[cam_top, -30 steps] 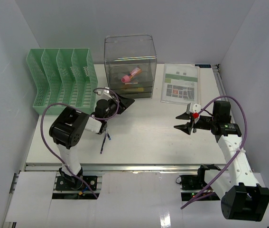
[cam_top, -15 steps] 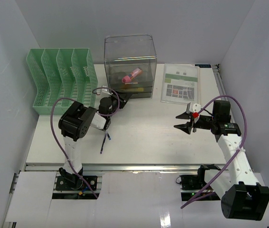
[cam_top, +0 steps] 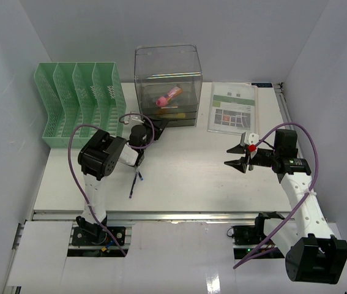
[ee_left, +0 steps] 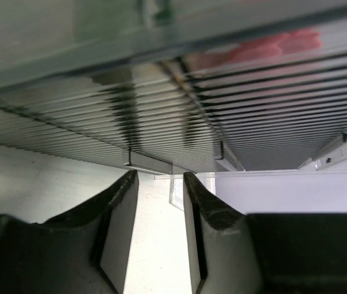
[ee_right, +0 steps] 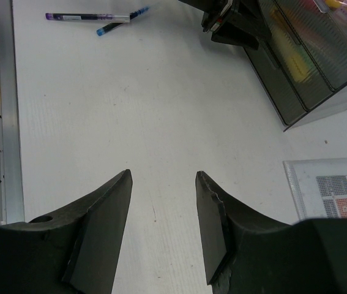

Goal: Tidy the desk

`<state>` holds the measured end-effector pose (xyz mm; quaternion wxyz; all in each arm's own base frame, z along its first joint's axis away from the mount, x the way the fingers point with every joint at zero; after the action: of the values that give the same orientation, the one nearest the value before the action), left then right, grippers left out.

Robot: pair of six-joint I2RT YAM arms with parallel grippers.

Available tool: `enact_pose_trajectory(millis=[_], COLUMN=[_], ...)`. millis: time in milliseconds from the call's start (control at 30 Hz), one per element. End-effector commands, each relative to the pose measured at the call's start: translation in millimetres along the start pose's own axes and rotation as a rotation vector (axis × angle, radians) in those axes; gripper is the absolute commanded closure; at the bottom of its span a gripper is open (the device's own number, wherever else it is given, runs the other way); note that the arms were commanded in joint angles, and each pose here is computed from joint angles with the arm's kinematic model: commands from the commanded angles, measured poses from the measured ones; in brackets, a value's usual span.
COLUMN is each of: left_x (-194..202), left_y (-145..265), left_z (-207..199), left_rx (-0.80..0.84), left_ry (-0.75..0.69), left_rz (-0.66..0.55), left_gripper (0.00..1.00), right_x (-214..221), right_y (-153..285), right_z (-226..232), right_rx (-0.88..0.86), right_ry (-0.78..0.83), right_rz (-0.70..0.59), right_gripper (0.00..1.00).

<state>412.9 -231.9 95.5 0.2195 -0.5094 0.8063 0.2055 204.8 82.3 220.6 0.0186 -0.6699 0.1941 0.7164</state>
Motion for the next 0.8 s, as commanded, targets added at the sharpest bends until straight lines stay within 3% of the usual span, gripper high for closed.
enact_pose_trajectory(millis=[0,300,600,767], left_x=[-5,-7,-4,-5], left_y=[-2,-19,-23,-21], left_z=[-6,-4,1,0], left_rx=[-0.028,-0.065,-0.068,-0.051], left_ry=[0.01,0.015,0.04,0.039], left_rz=[-0.01,-0.018,-0.026,-0.031], left_gripper=[0.53,0.56,0.73,0.9], right_x=[-2,-1,-1,-1], right_y=[0,0,0,0], right_z=[-1,-1,-2,-2], right_rx=[0.003,0.003,0.004,0.007], right_ry=[0.004,0.002,0.0,-0.001], right_rz=[-0.008,-0.007,-0.006,-0.003], right_gripper=[0.47,0.47,0.48,0.48])
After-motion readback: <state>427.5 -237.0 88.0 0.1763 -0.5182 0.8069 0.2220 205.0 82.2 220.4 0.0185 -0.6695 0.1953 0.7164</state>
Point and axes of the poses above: each gripper's point midway between its finger pads, its own y axis back along the fingers, its own z axis along the line the jaws close on, x = y × z, the point moved 7 cm from there along y, back along the fingers, and after that the axes turned 15 degrees about -y, right-handed, at the moved point
